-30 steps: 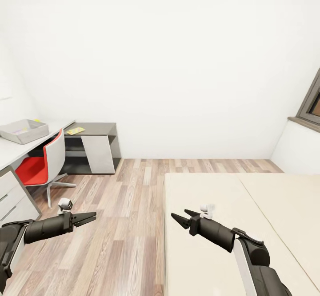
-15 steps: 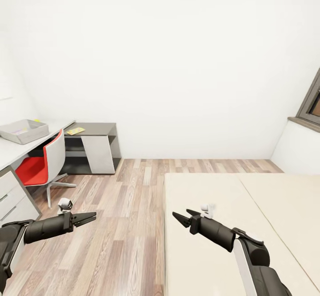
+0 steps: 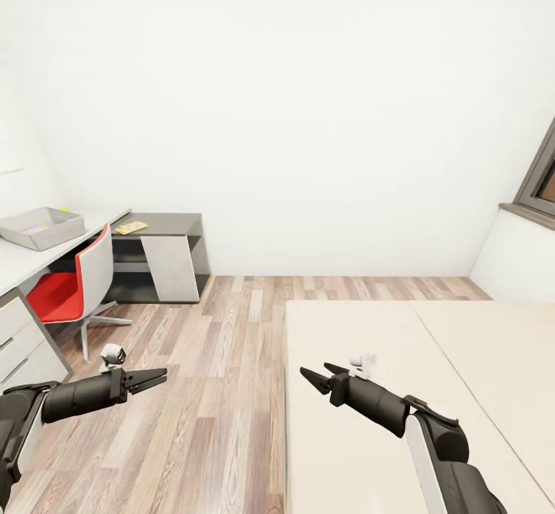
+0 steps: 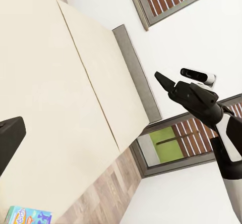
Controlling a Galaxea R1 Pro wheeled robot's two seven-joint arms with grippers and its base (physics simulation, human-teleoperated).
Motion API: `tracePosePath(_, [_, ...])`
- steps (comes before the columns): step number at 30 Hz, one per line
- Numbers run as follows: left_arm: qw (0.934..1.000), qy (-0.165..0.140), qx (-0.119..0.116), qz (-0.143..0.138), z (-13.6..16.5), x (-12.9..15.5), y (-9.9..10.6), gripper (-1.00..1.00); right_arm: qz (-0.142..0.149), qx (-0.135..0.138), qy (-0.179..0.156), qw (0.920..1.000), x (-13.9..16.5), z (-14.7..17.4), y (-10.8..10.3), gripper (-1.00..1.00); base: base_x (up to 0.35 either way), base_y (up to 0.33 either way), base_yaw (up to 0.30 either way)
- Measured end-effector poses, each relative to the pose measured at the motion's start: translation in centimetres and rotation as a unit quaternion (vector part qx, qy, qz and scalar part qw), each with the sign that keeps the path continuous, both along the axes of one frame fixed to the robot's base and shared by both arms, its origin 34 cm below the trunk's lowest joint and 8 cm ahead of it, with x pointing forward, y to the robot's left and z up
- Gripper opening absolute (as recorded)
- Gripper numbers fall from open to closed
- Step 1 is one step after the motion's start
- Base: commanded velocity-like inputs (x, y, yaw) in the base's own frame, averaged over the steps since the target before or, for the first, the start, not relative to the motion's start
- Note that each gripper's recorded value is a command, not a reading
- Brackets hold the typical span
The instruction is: Put all the toys in the child's room - the three board games (two on the bed and one on the table), the two jigsaw puzzles on the table, and the tennis ball on the table - inside the toy box on the table in the child's room.
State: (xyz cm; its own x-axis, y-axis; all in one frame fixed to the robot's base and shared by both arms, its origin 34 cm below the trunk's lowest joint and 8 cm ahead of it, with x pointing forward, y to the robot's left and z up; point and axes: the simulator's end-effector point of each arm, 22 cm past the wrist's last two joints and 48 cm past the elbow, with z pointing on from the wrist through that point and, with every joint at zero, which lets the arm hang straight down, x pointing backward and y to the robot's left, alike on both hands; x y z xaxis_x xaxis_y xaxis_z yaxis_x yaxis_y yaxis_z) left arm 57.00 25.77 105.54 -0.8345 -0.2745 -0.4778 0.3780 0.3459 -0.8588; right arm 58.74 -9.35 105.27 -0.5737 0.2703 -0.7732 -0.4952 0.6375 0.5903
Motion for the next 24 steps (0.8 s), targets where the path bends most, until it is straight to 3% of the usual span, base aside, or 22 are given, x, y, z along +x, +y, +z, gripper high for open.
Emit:
tracePosePath(8, [1.0000,0.000,0.000,0.000,0.00,0.00,0.00,1.00,0.000,0.000,0.000,1.0000,-0.01,0.01,0.00,1.00,0.000,0.079,0.000])
tracePosePath(24, [1.0000,0.000,0.001,0.000,0.01,0.00,0.04,1.00,-0.002,-0.001,0.000,1.0000,0.05,-0.02,0.05,1.00,0.000,0.211,0.000])
